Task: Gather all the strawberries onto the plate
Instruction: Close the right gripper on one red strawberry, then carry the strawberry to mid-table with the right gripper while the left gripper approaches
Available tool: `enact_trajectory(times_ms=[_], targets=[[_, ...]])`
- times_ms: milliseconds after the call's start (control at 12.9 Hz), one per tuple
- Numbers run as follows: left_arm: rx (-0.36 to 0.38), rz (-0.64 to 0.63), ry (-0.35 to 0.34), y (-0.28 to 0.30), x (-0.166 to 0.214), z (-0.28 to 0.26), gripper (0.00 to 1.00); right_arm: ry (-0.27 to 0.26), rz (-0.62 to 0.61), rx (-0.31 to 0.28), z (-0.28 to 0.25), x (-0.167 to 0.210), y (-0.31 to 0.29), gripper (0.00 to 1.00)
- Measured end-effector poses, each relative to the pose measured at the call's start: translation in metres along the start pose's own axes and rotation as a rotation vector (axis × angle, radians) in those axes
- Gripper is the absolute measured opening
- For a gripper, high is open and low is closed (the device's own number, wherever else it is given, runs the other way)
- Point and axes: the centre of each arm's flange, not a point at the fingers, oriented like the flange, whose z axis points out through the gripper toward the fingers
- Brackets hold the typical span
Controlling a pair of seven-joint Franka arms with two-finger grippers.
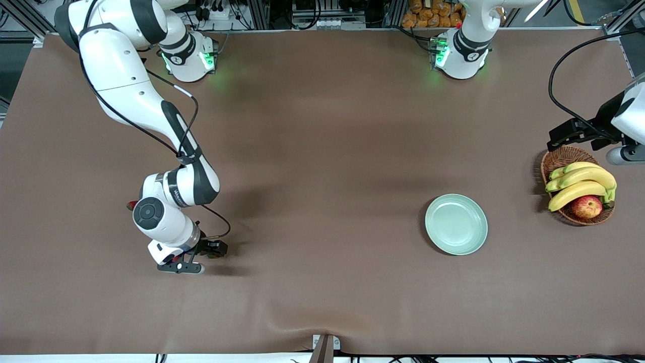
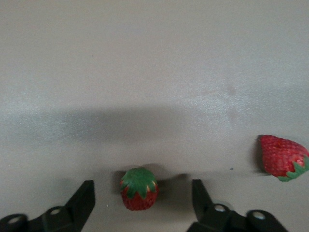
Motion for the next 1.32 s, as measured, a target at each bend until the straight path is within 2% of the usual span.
enact_trajectory(times_ms=[233, 311, 544, 932, 1087, 1320], targets=[[-0.006, 0.000, 0.000, 0.001, 0.000, 0.000, 1.00, -0.002, 0.001, 0.000, 0.001, 0.000, 0.000, 0.78], [-0.006, 0.000, 0.000, 0.001, 0.000, 0.000, 1.00, -0.002, 0.001, -0.001, 0.002, -0.001, 0.000, 0.71], [-0.006, 0.000, 0.000, 0.001, 0.000, 0.000, 1.00, -0.006, 0.000, -0.002, 0.005, -0.001, 0.000, 0.33], [-0.006, -0.001, 0.000, 0.000, 0.000, 0.000, 1.00, -0.004, -0.022, -0.003, -0.002, 0.003, 0.000, 0.32], [-0.006, -0.001, 0.000, 0.000, 0.000, 0.000, 1.00, -0.045, -0.043, -0.005, -0.021, 0.003, -0.013, 0.32], [-0.006, -0.001, -0.001, 0.000, 0.000, 0.000, 1.00, -0.102, -0.104, -0.007, -0.077, -0.011, -0.066, 0.32]])
